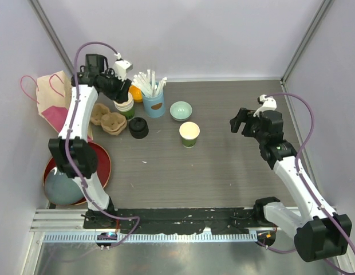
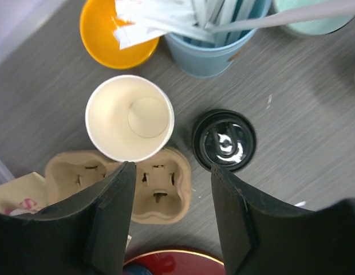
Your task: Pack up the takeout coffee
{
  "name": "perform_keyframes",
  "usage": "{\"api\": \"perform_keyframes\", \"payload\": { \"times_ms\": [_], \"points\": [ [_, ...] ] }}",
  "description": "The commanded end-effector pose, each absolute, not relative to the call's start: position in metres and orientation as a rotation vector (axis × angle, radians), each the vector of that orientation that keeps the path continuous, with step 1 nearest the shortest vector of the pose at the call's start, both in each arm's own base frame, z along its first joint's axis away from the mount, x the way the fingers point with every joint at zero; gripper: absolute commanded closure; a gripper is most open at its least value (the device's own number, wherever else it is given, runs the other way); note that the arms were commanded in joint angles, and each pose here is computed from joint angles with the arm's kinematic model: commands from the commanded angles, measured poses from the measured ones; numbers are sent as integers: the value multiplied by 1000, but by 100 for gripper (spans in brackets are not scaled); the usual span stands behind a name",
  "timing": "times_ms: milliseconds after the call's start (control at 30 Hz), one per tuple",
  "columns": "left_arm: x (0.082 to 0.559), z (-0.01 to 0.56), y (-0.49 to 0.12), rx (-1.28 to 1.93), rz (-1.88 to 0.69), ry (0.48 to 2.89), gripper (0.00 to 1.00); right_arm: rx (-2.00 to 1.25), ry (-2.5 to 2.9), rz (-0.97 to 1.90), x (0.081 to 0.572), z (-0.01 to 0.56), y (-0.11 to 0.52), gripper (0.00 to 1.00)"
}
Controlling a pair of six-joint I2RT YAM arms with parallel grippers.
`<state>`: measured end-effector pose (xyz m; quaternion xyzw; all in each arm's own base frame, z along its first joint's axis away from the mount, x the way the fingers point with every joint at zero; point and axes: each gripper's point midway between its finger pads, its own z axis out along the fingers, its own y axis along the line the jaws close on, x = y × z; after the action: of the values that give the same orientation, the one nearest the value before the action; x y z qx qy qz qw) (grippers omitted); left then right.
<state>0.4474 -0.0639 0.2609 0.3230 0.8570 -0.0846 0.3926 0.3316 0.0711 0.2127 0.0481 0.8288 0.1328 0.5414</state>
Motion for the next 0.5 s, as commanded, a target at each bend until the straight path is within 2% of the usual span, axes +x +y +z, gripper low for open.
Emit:
{"api": "perform_keyframes", "payload": {
  "times_ms": [0, 133, 467],
  "points": [
    [472, 224, -51, 879, -161, 2234, 41, 66, 1941, 327, 336, 224, 77, 10],
    [488, 197, -48, 876, -149, 2266, 45, 40, 1970, 339, 337, 216, 81, 11],
    [506, 195, -49, 896, -123, 2200, 54, 11, 2006, 382, 339, 208, 89, 10]
  ]
}}
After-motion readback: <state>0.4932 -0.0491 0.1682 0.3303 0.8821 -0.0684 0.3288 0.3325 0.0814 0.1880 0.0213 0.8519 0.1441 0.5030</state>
